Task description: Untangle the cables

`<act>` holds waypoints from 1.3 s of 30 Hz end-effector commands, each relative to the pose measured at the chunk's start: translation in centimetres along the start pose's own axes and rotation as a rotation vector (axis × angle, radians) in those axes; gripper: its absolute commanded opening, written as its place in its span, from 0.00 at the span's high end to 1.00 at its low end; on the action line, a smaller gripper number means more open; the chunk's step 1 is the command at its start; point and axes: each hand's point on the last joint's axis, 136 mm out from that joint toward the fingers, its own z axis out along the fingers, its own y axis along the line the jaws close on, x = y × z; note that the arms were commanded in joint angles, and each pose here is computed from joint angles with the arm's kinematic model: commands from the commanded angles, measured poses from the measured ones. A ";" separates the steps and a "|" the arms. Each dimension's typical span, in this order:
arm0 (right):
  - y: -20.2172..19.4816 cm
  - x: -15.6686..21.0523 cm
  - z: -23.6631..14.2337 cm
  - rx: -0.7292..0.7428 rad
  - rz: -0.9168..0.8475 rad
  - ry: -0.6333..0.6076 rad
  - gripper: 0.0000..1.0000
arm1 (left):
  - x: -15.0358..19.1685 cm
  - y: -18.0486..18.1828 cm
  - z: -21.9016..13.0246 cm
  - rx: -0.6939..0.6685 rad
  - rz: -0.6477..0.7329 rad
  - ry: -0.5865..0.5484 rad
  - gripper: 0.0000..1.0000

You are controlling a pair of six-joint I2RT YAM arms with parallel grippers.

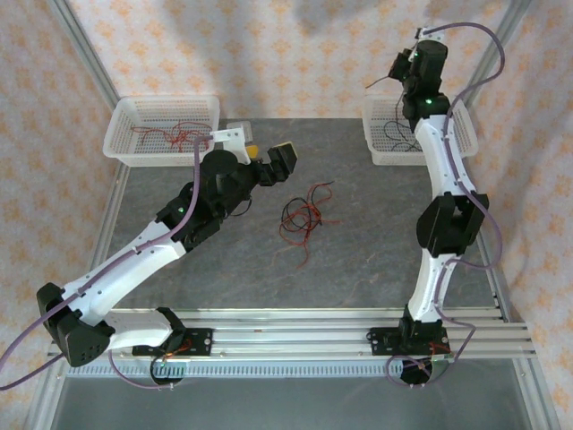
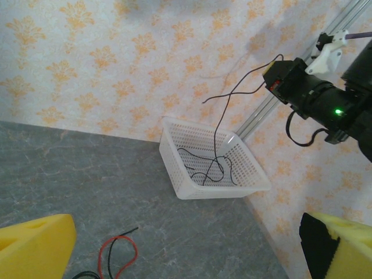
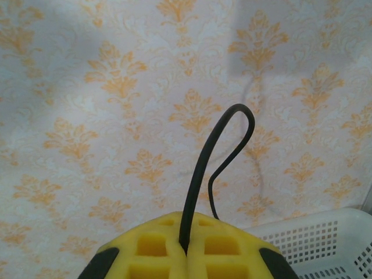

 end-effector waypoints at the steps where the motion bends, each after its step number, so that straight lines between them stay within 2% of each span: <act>1: 0.1 -0.1 1.2 0.016 0.016 -0.021 1.00 | -0.7 -0.3 -0.7 0.020 -0.003 -0.011 0.01; 6: -0.8 3.3 3.2 0.057 0.004 0.036 1.00 | -0.5 -0.1 -0.9 0.015 0.008 -0.009 0.01; 12: -2.8 7.8 4.5 0.128 -0.036 0.149 1.00 | -0.4 1.2 -1.0 -0.063 0.024 0.003 0.02; 18: -5.1 13.2 5.1 0.174 -0.035 0.333 1.00 | 0.2 1.8 -0.3 -0.087 0.039 0.016 0.02; 26: -7.8 20.4 5.6 0.206 0.106 0.557 1.00 | 1.1 1.4 1.0 -0.069 0.043 0.050 0.02; 32: -8.9 22.9 5.8 0.224 0.191 0.615 1.00 | 1.5 1.7 1.2 -0.074 0.041 0.060 0.02; 38: -9.3 23.7 6.4 0.239 0.212 0.619 1.00 | 2.1 1.8 1.4 -0.079 0.040 0.077 0.02; 39: -9.3 23.7 6.4 0.243 0.212 0.621 0.97 | 2.1 1.8 1.4 -0.080 0.040 0.079 0.03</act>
